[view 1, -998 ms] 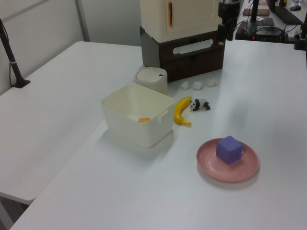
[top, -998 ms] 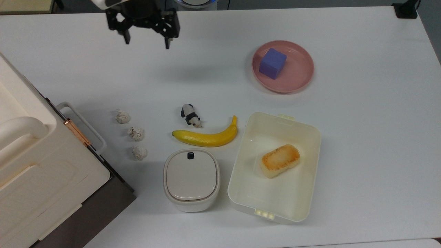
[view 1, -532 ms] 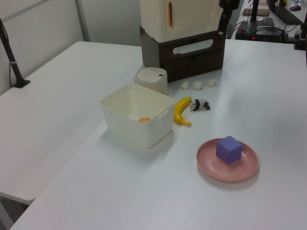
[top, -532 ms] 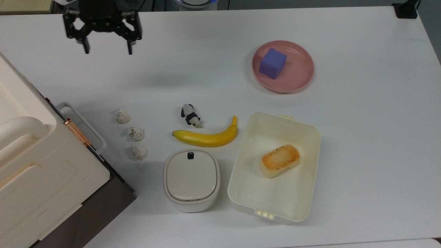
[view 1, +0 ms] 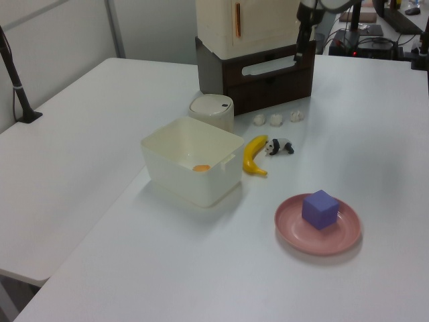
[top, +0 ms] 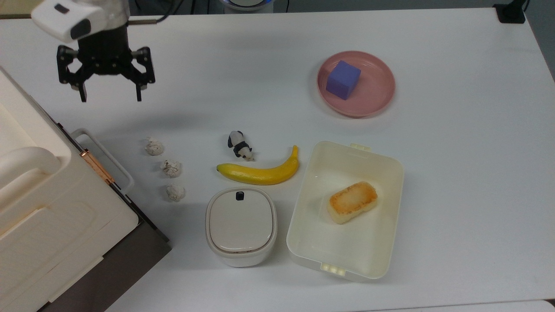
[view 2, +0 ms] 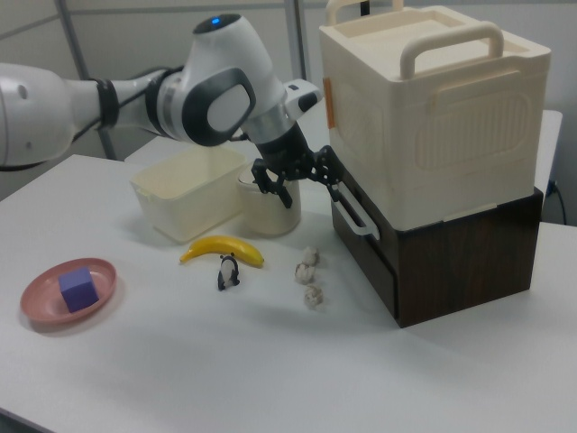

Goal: Slide the drawer open
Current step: 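Lower the gripper and close it on the white drawer handle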

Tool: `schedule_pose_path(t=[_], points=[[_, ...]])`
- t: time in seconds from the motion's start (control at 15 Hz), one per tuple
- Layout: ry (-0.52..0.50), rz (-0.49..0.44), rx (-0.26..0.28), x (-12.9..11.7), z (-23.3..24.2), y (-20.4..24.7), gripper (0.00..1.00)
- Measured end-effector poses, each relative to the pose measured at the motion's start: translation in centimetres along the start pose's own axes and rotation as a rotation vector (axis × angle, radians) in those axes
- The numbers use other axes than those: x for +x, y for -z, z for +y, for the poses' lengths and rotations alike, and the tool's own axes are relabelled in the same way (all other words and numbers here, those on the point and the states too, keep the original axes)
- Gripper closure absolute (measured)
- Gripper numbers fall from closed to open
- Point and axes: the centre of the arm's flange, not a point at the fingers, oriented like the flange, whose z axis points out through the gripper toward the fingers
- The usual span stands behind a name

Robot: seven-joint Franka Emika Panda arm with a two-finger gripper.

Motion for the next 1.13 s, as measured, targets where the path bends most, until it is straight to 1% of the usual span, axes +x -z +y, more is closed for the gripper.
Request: schedule_pose_path(t=[0.07, 0.33, 0.73, 0.87, 1.0, 1.06, 1.13], points=[[0.009, 0.012, -0.015, 0.5, -0.2, -1.1, 0.0], [0.021, 0.043, -0.048, 1.3, -0.4, -2.9, 0.0], [0.024, 0.053, -0.056, 1.5, -0.4, -3.2, 0.01], [0.033, 0.049, -0.057, 1.5, -0.5, -3.5, 0.07], [0.066, 0.055, -0.082, 2.0, -1.0, -4.1, 0.1], [0.1, 0.054, -0.102, 2.6, -1.9, -4.7, 0.1], [0.12, 0.052, -0.11, 2.9, -2.5, -5.2, 0.11]])
